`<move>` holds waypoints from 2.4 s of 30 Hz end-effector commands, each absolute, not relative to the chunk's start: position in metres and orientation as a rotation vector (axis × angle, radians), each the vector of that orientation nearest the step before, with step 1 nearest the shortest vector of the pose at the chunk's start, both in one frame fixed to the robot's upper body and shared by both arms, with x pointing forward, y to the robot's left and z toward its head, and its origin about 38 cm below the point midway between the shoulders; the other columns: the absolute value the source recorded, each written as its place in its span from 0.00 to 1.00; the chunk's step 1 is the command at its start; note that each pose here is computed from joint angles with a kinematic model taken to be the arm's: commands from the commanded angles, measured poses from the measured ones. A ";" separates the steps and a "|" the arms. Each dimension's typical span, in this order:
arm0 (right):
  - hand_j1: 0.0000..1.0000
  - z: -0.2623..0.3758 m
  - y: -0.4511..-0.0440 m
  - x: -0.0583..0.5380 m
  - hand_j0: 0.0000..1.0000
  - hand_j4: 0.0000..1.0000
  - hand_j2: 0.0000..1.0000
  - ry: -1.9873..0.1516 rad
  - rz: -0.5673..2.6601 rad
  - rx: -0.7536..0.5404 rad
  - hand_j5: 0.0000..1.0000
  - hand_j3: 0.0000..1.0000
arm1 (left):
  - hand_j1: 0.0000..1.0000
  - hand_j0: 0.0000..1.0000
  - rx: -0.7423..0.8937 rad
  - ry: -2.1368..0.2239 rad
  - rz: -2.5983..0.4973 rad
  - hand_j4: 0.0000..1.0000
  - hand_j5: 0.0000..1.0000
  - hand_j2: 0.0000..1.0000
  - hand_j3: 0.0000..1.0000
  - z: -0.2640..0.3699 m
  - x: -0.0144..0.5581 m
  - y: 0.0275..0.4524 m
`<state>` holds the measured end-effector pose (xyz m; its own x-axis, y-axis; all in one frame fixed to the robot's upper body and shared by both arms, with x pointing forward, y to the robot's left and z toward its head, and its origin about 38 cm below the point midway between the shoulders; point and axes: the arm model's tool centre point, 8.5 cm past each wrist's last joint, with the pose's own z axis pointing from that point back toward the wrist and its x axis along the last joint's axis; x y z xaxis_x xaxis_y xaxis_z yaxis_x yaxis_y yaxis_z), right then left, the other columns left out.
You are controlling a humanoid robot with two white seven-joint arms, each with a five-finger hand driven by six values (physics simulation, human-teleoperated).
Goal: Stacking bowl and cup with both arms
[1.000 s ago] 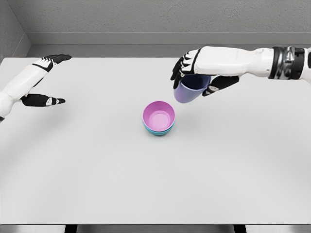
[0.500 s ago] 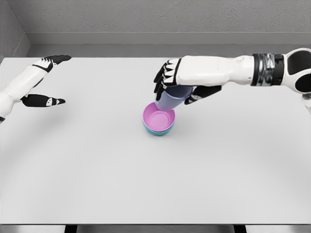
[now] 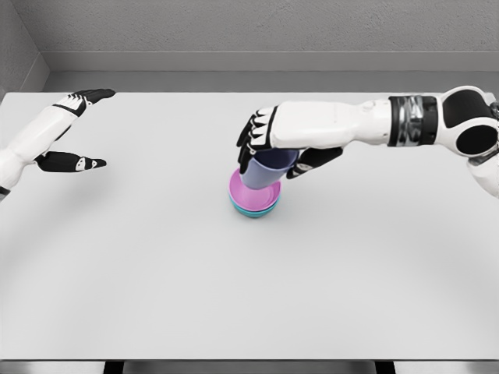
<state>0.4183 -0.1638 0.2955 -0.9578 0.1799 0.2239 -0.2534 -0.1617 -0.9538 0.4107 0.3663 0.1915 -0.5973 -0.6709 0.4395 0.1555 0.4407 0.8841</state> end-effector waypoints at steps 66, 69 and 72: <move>0.96 0.257 -0.153 0.435 0.96 0.96 0.96 -1.727 2.170 0.133 0.96 0.96 | 1.00 1.00 0.416 -1.882 -1.238 1.00 1.00 1.00 1.00 0.190 0.411 0.359; 1.00 0.258 -0.153 0.434 1.00 1.00 1.00 -1.729 2.169 0.135 1.00 1.00 | 1.00 1.00 0.416 -1.883 -1.237 1.00 1.00 1.00 1.00 0.190 0.411 0.359; 1.00 0.258 -0.153 0.434 1.00 1.00 1.00 -1.729 2.169 0.135 1.00 1.00 | 1.00 1.00 0.416 -1.883 -1.237 1.00 1.00 1.00 1.00 0.190 0.411 0.359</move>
<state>0.4341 -0.1527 0.2568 -0.9318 0.2190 0.2895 -0.3319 -0.1909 -0.9238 0.4112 0.3581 0.1891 -0.6058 -0.6559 0.4504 0.1586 0.4551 0.8762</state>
